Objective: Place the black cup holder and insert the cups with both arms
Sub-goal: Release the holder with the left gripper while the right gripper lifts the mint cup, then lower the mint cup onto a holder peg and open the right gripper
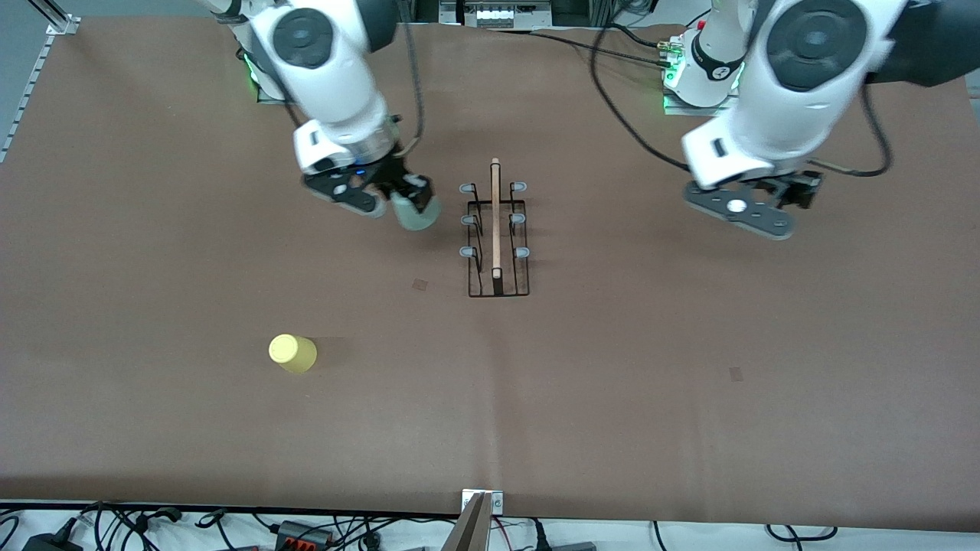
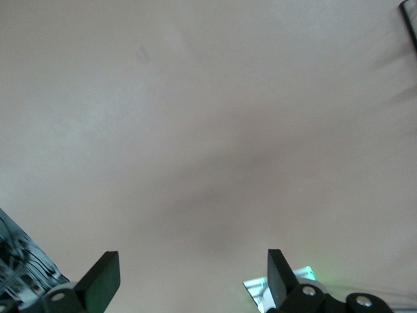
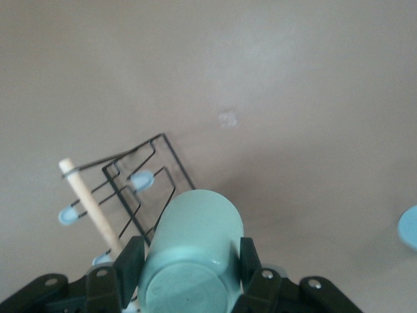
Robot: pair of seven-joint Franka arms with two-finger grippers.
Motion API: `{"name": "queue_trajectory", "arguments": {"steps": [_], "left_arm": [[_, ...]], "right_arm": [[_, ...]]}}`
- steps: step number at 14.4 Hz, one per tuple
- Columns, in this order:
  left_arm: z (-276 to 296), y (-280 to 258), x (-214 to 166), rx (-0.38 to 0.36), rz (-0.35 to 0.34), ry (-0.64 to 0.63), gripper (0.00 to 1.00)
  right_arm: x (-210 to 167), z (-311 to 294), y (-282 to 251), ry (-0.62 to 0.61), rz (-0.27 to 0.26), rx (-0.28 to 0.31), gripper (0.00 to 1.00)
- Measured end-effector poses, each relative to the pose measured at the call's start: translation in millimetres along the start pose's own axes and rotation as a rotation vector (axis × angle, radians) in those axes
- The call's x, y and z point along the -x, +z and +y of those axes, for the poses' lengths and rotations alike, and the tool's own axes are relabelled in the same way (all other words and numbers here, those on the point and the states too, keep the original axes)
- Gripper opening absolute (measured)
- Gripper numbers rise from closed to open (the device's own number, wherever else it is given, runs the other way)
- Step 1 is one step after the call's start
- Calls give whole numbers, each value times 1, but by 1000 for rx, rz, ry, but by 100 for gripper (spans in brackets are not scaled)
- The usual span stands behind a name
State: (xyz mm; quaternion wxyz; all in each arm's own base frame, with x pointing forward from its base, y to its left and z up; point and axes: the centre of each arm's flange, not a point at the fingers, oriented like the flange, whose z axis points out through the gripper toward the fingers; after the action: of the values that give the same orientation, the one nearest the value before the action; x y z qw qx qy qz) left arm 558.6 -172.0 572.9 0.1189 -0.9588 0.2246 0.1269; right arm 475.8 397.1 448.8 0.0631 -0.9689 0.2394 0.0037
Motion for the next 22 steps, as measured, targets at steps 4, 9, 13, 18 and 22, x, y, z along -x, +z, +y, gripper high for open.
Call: {"name": "queue_trajectory", "arguments": {"steps": [4, 9, 13, 18, 22], "left_arm": [[-80, 41, 17, 182, -63, -110, 96], [-110, 70, 12, 265, -42, -153, 90], [-110, 72, 6, 268, -23, -152, 92], [-108, 70, 5, 266, -15, -150, 93], [-108, 70, 5, 266, -15, -151, 93]], "right_arm": [[28, -15, 30, 16, -37, 31, 64], [45, -22, 54, -5, -74, 61, 64], [62, -23, 68, -24, -95, 83, 64], [74, -18, 80, -38, -108, 110, 64], [82, -15, 87, -48, -114, 120, 67]]}}
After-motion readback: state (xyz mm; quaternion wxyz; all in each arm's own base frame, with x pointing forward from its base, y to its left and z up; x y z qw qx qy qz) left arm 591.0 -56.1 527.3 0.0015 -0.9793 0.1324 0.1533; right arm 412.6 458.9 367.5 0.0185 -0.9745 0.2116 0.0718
